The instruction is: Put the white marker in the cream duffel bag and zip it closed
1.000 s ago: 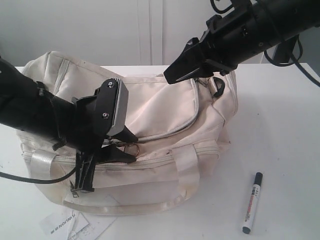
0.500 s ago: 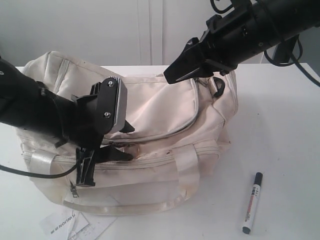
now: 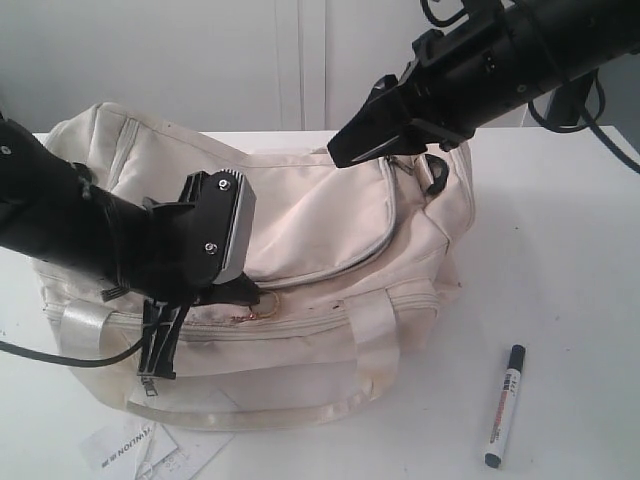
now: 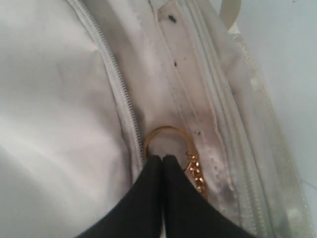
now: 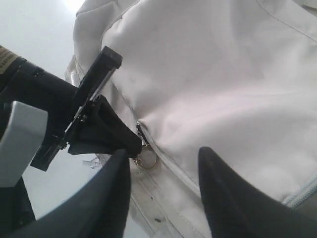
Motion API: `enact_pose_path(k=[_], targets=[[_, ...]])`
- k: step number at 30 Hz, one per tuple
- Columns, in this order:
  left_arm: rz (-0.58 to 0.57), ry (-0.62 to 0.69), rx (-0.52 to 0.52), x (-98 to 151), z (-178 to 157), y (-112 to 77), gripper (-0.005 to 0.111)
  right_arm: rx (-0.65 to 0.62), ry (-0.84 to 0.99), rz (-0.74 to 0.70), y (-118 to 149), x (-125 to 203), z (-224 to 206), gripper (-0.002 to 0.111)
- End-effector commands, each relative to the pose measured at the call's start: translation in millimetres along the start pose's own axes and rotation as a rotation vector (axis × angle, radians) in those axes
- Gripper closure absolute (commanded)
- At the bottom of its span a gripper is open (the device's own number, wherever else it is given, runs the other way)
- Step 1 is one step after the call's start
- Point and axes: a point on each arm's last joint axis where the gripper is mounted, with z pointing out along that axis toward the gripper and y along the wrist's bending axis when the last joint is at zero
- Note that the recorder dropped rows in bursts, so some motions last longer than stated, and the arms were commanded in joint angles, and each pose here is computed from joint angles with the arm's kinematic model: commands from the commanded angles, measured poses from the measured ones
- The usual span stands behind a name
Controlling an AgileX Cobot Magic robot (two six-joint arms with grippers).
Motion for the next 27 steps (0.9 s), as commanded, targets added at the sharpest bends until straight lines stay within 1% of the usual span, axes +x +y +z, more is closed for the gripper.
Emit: enact_pose_path(k=[1, 5, 7, 9, 11, 12, 14, 15, 18, 19, 20, 22, 24, 25, 27], targets=[[-0.027, 0.008, -0.039, -0.3, -0.7, 3.1, 0.107, -0.002, -0.002, -0.007, 0.2, 0.7, 0.6, 0.066], [-0.059, -0.011, -0.059, -5.6, -10.4, 3.9, 0.107, 0.001, 0.002, -0.010, -0.2, 1.1, 0.6, 0.066], [-0.108, -0.029, -0.038, -8.7, -14.2, 1.5, 0.107, 0.007, 0.008, -0.010, -0.7, 1.7, 0.6, 0.066], [-0.263, -0.039, -0.029, -9.8, -16.6, 0.8, 0.107, 0.005, 0.021, 0.014, -0.5, 2.9, 0.6, 0.066], [-0.510, -0.044, -0.017, -10.3, -17.1, 0.2, 0.107, -0.011, 0.034, 0.048, 1.2, 3.6, 0.3, 0.066], [-0.608, -0.040, 0.001, -10.3, -17.0, -1.3, 0.107, -0.026, 0.047, 0.049, 2.6, 4.7, 0.2, 0.066], [-0.769, -0.018, 0.054, -10.7, -17.6, -5.3, 0.107, -0.034, 0.078, 0.055, 3.5, 7.1, -0.3, 0.067], [-0.855, -0.001, 0.082, -11.1, -18.3, -7.2, 0.107, -0.021, 0.091, 0.074, 2.5, 8.3, -0.3, 0.068], [-1.081, 0.087, 0.122, -8.6, -20.3, -11.2, 0.105, 0.028, 0.145, 0.120, -1.5, 13.4, -0.9, 0.073], [-1.113, 0.112, 0.129, -8.0, -21.2, -12.0, 0.101, 0.024, 0.163, 0.129, -1.0, 15.0, -1.2, 0.074], [-1.135, 0.140, 0.142, -7.0, -23.1, -12.1, 0.094, 0.006, 0.183, 0.149, 0.9, 16.7, -1.5, 0.075], [-1.167, 0.166, 0.163, -3.4, -28.7, -8.8, 0.078, -0.026, 0.218, 0.178, 5.8, 19.0, -0.8, 0.075], [-1.193, 0.169, 0.164, 2.8, -40.3, -1.2, 0.061, -0.033, 0.233, 0.209, 10.3, 19.0, 2.1, 0.073], [-1.205, 0.161, 0.147, 5.7, -46.5, 3.8, 0.058, -0.038, 0.239, 0.213, 13.1, 19.1, 4.3, 0.072], [-1.238, 0.141, 0.092, 15.2, -64.2, 13.9, 0.061, -0.060, 0.255, 0.193, 22.6, 18.1, 10.9, 0.067]])
